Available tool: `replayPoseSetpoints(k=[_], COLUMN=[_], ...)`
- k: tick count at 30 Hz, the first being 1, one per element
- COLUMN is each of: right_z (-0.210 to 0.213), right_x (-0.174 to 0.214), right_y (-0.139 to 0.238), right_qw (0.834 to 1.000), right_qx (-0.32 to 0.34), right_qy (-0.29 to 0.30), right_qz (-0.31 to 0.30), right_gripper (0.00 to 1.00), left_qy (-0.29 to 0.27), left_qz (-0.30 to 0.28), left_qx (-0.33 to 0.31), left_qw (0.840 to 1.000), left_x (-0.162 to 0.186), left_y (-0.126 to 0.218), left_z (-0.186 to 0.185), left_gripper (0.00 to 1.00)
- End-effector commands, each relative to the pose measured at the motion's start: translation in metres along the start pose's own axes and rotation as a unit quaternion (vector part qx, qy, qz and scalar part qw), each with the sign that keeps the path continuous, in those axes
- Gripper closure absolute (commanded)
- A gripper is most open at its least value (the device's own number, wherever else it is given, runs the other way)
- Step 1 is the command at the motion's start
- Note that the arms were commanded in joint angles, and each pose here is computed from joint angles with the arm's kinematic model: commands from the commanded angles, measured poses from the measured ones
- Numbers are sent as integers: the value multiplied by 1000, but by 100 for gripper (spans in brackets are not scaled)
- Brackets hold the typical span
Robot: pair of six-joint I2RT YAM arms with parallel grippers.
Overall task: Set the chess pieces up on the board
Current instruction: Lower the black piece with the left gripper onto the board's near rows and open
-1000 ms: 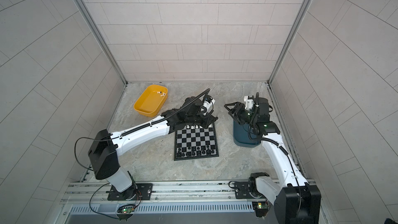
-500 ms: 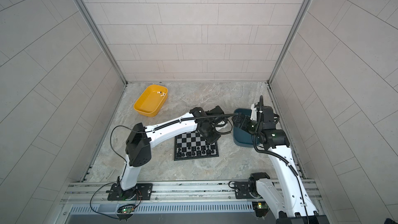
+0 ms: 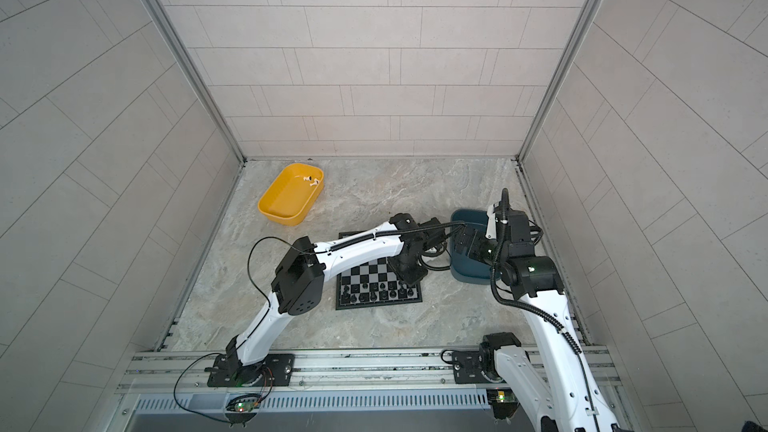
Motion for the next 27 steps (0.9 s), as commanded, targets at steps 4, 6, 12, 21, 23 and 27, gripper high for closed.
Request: replayPoseSetpoints(k=[4,6,12,21,23,27], right_z=[1,1,0,2,3,4], right_x=[-3,-3,-3,-5,-6,-7], right_y=[7,8,8,9,9,10], right_qw=[1000,1000,1000,1000,1000,1000], right_qx=[6,5,8,4,2,0], right_qy=[14,14,7,7,7,5], right_qz=[-10,-11,-13,-14,-16,-18], right_gripper=[1,1,0,0,0,1], left_qy=[-4,-3,-1,2,3,10], left_qz=[18,23,29,12,2,-18], left_qx=[-14,-16,-18,-8,-7,-9], left_qw=[1000,1000,999,1000,1000,1000], left_x=[-1,-1,-1,-6,-8,-12], left_y=[-9,-13,-19,-10,-4,10], left_z=[1,2,3,-1,-2,0], left_gripper=[100,100,94,73,70,69])
Point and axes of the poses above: each gripper's point midway between its finger pads, its own y axis back along the fingers, its own z axis along the line the jaws close on, x = y × z, the point moved 4 cm from there along y, back along the fingers, and after that the axes turned 2 degrees about y, right-handed, at the moved point
